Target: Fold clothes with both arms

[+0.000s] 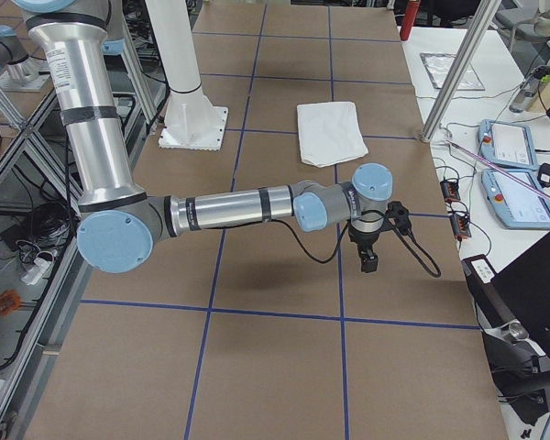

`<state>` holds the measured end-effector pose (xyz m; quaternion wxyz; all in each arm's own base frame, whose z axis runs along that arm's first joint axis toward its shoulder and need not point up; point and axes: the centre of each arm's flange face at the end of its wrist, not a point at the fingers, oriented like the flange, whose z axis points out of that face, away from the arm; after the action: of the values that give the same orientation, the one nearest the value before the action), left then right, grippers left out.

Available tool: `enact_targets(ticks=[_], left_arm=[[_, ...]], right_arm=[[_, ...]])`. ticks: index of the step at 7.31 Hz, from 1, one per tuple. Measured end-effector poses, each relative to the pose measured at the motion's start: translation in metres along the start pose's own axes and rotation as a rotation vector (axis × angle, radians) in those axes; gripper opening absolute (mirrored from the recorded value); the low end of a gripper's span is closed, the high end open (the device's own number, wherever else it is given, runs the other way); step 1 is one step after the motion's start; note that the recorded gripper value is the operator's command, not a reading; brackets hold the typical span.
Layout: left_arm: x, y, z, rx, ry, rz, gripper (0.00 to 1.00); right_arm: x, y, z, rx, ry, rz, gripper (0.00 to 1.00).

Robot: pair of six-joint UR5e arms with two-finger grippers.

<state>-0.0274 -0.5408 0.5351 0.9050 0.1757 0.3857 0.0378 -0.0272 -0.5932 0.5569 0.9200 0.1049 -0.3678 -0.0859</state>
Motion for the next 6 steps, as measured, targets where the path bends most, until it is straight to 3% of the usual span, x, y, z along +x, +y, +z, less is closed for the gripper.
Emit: enact_targets(ticks=[2, 6], left_arm=[[0.0023, 0.0029, 0.0001, -0.008, 0.036, -0.004, 1.00], [-0.0008, 0.0071, 0.0016, -0.014, 0.035, -0.012, 1.00]], right_arm=[[0.0001, 0.0054, 0.0011, -0.005, -0.017, 0.000, 1.00], [0.0013, 0.0090, 0.0020, -0.008, -0.020, 0.003, 1.00]])
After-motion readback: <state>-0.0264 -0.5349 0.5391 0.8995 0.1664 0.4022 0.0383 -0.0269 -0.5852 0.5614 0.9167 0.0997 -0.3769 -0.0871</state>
